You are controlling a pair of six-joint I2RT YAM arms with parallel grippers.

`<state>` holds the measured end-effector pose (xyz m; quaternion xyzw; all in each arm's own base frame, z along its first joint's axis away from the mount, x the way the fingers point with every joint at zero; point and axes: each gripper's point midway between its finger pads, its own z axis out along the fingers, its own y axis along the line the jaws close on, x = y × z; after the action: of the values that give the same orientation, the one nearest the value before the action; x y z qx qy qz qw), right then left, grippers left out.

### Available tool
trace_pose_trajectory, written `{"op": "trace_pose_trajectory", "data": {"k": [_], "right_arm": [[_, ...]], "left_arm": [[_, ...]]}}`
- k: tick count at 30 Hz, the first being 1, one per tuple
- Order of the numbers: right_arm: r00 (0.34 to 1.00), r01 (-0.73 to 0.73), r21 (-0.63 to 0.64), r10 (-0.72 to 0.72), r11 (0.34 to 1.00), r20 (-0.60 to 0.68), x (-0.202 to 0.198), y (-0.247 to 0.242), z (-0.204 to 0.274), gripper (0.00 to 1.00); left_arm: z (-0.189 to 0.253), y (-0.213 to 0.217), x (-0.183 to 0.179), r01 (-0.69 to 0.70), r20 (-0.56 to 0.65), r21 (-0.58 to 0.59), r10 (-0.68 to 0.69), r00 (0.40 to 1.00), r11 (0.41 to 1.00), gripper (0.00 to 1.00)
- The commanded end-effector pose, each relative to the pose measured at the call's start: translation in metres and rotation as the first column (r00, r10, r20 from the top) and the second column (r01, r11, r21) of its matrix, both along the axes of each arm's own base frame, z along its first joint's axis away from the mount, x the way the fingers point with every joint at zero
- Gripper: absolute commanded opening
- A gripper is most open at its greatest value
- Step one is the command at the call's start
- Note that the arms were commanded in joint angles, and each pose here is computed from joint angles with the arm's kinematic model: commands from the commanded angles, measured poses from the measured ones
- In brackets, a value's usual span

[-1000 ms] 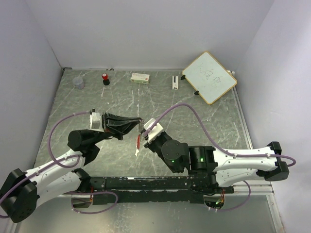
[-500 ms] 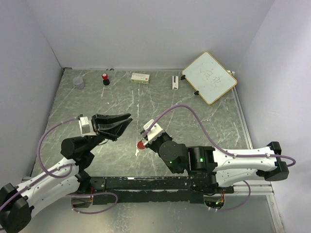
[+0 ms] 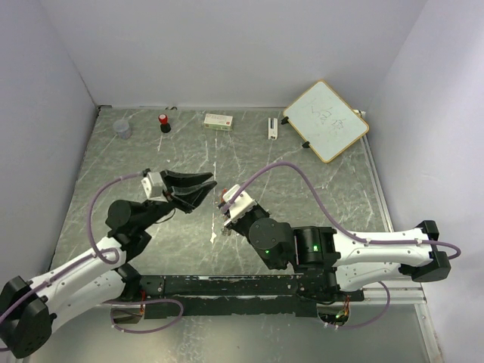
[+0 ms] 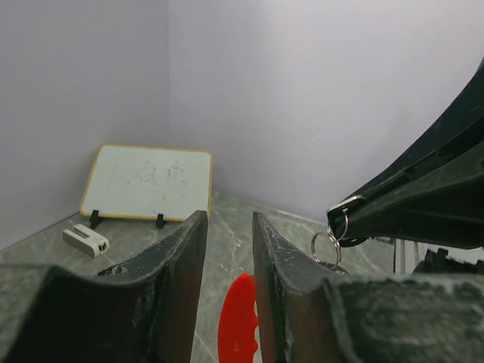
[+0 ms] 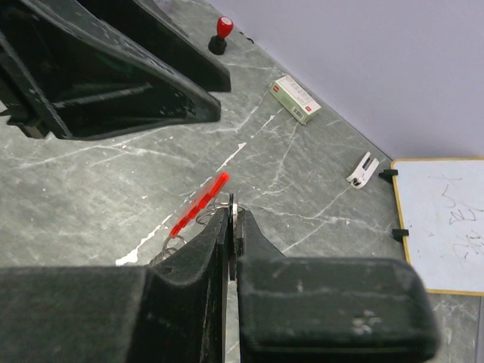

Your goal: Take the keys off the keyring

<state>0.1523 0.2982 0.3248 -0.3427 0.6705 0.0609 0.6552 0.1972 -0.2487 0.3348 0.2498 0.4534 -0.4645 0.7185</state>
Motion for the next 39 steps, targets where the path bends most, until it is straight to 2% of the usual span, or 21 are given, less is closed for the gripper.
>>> {"op": "trace_pose_trajectory", "data": {"k": [1,21,39], "right_arm": [[1.000,0.016,0.051,-0.017,0.999,0.014,0.001,-0.002,0.019,0.00],[0.999,0.003,0.064,-0.006,0.998,0.038,0.002,-0.007,0.026,0.00],[0.999,-0.016,0.089,0.012,0.996,0.051,0.001,-0.004,0.030,0.00]], "left_arm": [[0.005,-0.015,-0.006,0.068,0.067,0.077,-0.073,0.995,0.995,0.41],[0.008,-0.038,-0.037,0.292,0.186,0.109,-0.308,0.933,0.950,0.40],[0.009,-0.038,-0.042,0.326,0.186,0.080,-0.335,0.923,0.942,0.40]]}}
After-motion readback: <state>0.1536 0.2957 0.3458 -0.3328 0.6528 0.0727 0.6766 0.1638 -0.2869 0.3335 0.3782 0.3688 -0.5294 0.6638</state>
